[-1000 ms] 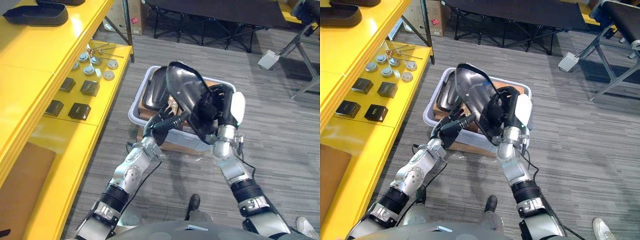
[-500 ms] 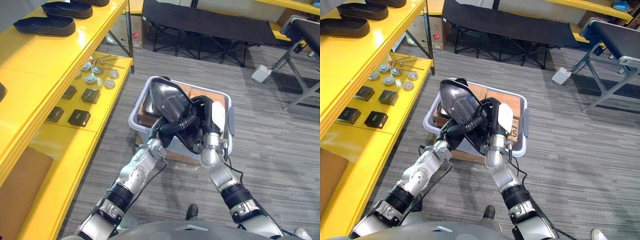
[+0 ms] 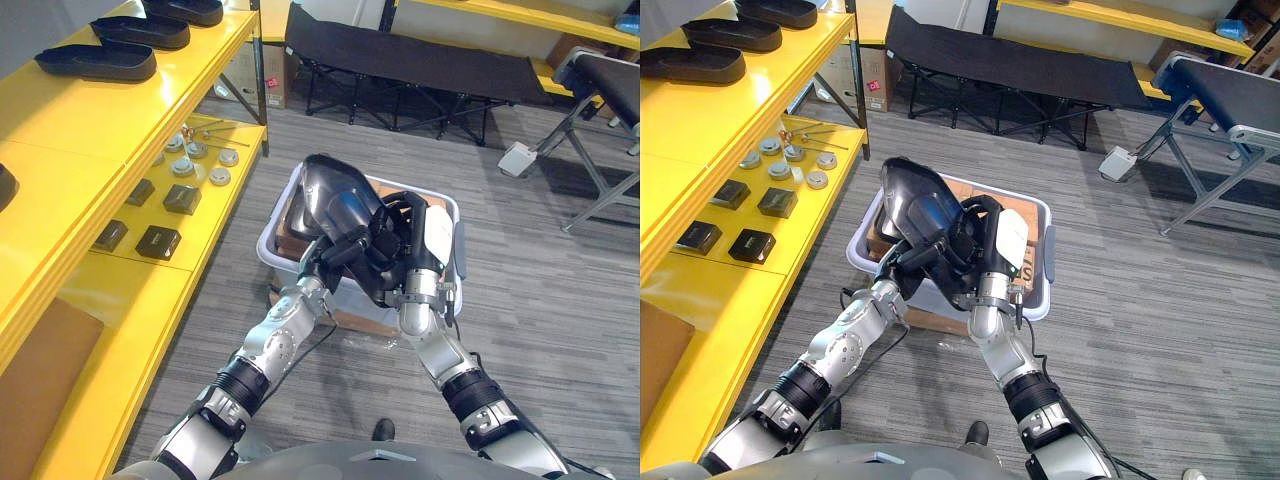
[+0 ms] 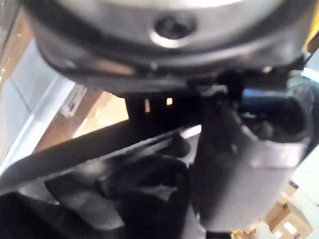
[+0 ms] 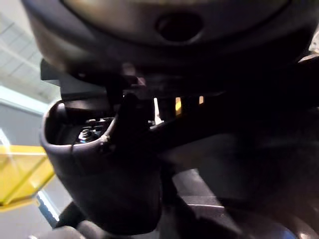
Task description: Walk over and take three plastic housings, then place them on the shelf
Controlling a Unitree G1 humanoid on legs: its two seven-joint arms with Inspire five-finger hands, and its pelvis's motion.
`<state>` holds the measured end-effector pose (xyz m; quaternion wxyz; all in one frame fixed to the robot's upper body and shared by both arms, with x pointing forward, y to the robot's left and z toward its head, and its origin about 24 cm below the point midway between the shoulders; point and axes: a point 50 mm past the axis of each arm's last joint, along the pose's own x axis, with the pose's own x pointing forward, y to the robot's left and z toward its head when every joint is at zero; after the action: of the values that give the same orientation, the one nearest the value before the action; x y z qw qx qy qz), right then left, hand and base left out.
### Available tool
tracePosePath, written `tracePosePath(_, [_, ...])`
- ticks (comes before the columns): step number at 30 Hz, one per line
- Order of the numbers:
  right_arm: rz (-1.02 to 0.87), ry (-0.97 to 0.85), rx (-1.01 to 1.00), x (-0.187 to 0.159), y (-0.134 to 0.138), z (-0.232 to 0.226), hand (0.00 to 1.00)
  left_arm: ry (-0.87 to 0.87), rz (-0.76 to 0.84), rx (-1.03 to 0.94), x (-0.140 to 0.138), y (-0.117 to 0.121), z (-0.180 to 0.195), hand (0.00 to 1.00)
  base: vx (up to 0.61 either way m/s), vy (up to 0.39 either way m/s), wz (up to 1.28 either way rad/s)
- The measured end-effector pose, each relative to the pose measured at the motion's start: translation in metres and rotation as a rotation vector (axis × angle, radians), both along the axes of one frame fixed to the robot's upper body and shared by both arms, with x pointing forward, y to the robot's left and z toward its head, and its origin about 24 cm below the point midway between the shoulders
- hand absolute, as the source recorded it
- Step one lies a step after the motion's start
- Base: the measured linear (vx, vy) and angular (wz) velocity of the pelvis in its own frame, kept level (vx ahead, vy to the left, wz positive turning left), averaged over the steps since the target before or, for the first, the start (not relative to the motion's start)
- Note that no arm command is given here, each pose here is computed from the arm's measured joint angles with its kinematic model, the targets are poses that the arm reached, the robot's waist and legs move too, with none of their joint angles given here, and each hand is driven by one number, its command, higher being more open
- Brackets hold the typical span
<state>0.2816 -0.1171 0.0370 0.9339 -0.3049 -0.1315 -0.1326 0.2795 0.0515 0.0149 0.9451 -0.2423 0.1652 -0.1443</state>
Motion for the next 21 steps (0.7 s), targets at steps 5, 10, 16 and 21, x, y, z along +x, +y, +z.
tracePosePath(5, [0.001, -0.012, 0.019, -0.001, 0.001, 0.001, 0.00, -0.038, 0.018, 0.005, -0.001, 0.000, 0.001, 0.00, 0.00, 0.000, 0.00])
tracePosePath(10, [0.011, -0.051, 0.050, -0.004, 0.002, 0.002, 1.00, -0.071, 0.038, -0.022, -0.001, 0.003, 0.004, 0.00, 0.00, 0.000, 0.00])
tracePosePath(16, [0.058, -0.034, 0.066, -0.023, 0.006, -0.013, 1.00, -0.059, 0.074, -0.044, -0.005, 0.012, -0.002, 0.00, 0.00, 0.000, -0.04])
tracePosePath(21, [0.044, -0.016, 0.165, -0.033, 0.010, -0.021, 1.00, -0.106, 0.153, -0.069, -0.001, 0.018, 0.009, 0.00, 0.00, 0.000, 0.00])
